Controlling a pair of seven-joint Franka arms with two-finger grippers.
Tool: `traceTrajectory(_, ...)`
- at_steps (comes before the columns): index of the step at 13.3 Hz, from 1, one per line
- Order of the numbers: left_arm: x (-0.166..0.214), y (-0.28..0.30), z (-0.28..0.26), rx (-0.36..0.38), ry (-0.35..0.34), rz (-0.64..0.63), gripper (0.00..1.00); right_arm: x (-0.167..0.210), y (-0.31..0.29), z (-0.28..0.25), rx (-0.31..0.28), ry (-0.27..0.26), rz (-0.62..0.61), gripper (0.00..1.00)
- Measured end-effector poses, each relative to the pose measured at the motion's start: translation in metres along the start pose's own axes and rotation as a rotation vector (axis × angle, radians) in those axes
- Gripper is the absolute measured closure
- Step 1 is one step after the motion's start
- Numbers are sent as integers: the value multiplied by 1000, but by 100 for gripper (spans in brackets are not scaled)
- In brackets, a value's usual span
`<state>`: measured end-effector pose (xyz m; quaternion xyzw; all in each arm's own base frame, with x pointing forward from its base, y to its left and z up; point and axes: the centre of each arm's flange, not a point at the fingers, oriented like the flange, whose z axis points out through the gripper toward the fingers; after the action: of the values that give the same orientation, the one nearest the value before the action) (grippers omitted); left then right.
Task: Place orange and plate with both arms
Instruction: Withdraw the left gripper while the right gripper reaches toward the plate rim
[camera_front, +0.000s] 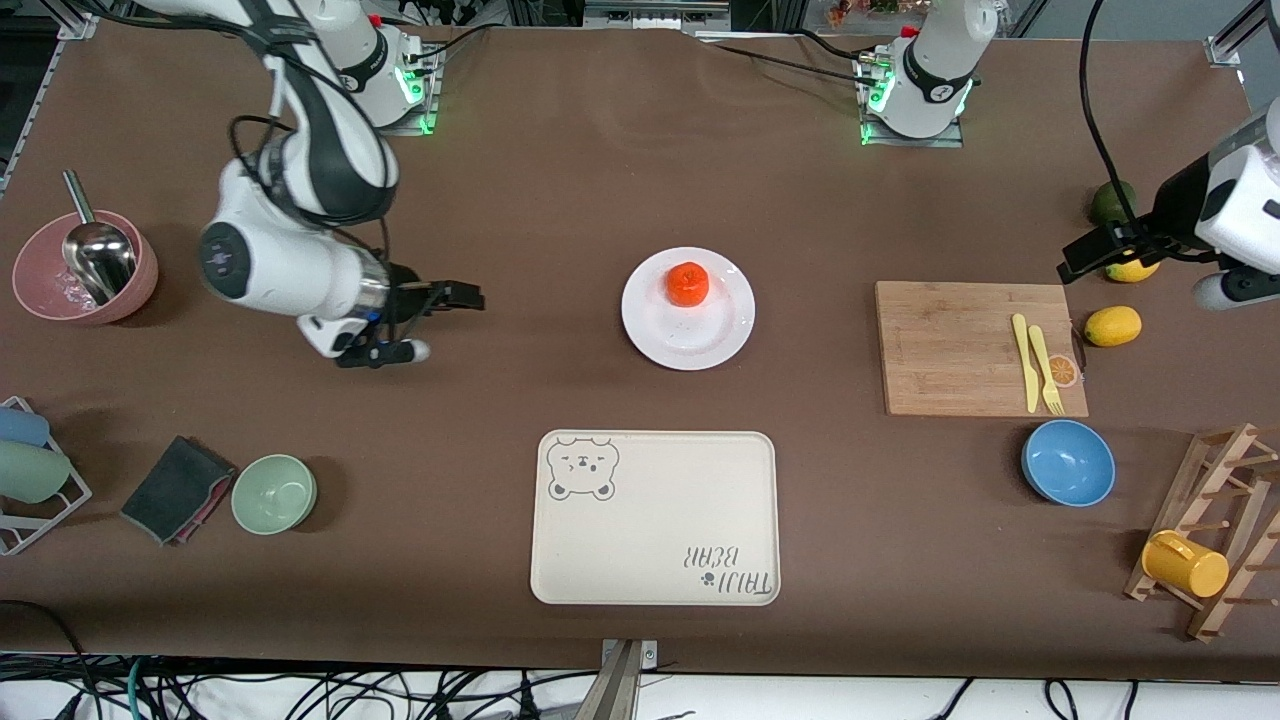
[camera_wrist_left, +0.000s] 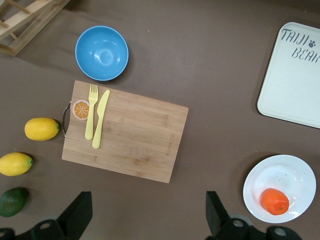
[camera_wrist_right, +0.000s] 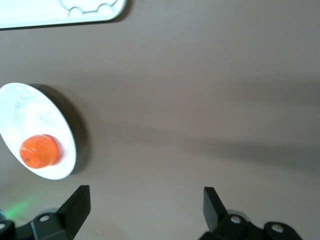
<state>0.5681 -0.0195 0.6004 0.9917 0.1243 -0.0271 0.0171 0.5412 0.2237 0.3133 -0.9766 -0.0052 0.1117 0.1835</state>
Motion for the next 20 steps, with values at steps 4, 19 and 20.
traceTrajectory(4, 1, 2, 1, 0, -3, 4, 0, -13, -33, 88, 118, 47, 41, 0)
traceTrajectory(19, 3, 0, 1, 0, -5, -1, 0, -8, -72, 175, 366, 71, 144, 0)
traceTrajectory(20, 3, 0, 1, 0, -5, -1, 0, -6, -69, 174, 380, 70, 130, 0)
